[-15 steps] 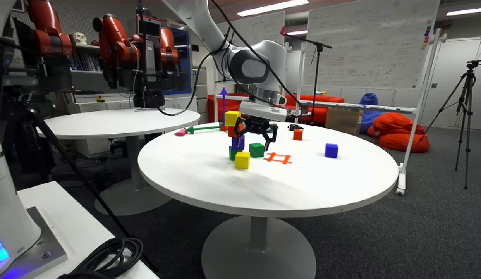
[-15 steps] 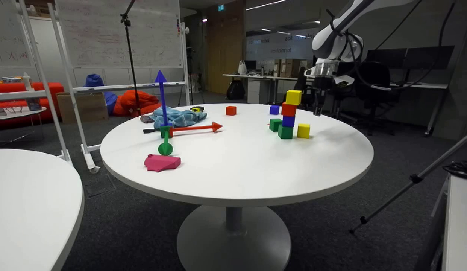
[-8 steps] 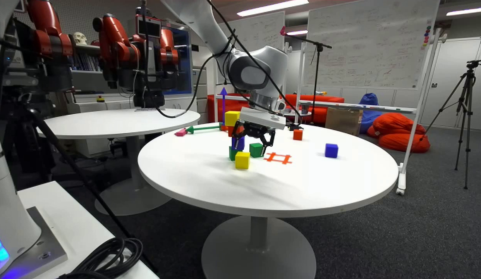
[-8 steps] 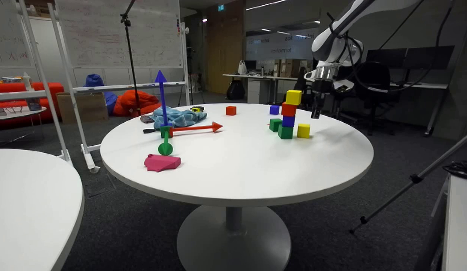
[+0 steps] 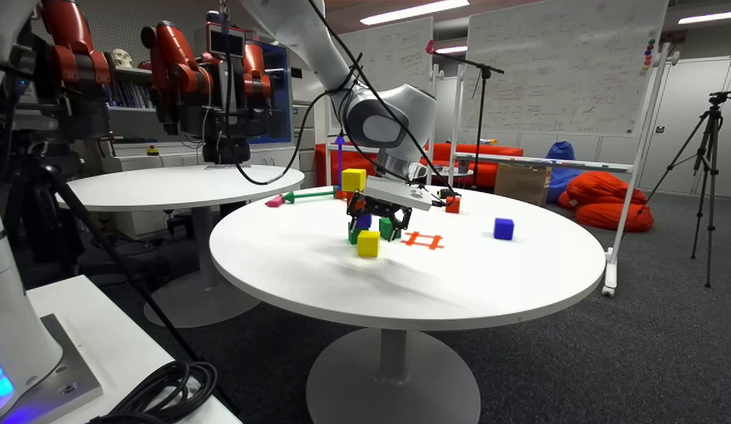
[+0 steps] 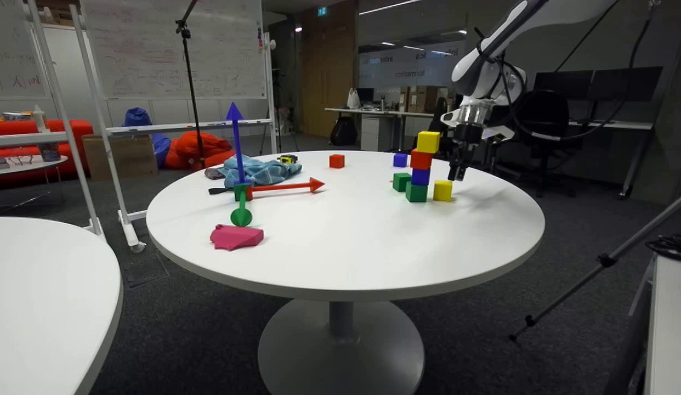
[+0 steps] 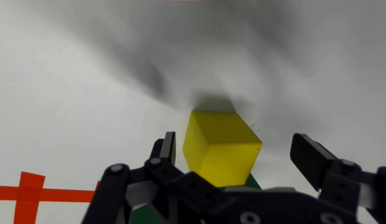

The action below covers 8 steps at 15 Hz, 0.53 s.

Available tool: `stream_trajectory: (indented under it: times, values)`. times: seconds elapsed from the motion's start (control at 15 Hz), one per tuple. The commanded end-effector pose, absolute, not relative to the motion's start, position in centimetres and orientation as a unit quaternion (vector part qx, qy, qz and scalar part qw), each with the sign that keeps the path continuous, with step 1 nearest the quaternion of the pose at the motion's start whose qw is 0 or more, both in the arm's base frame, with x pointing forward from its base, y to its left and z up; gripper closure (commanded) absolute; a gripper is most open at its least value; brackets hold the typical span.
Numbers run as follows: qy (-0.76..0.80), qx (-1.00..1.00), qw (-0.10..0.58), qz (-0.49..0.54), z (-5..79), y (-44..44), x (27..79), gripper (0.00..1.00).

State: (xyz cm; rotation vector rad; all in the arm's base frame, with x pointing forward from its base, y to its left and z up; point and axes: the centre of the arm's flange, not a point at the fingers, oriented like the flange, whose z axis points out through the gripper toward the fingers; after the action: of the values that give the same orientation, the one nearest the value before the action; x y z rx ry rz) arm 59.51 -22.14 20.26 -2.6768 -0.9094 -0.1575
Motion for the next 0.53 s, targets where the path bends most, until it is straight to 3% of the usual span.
stream_trajectory:
  times: [0.0, 0.47]
  values:
    - [-0.346, -0.921, 0.165, -0.072, 20.4, -22.2, 59.6, 0.0]
    - [-0.355, -0.917, 0.167, -0.069, 21.1, -21.8, 60.8, 0.0]
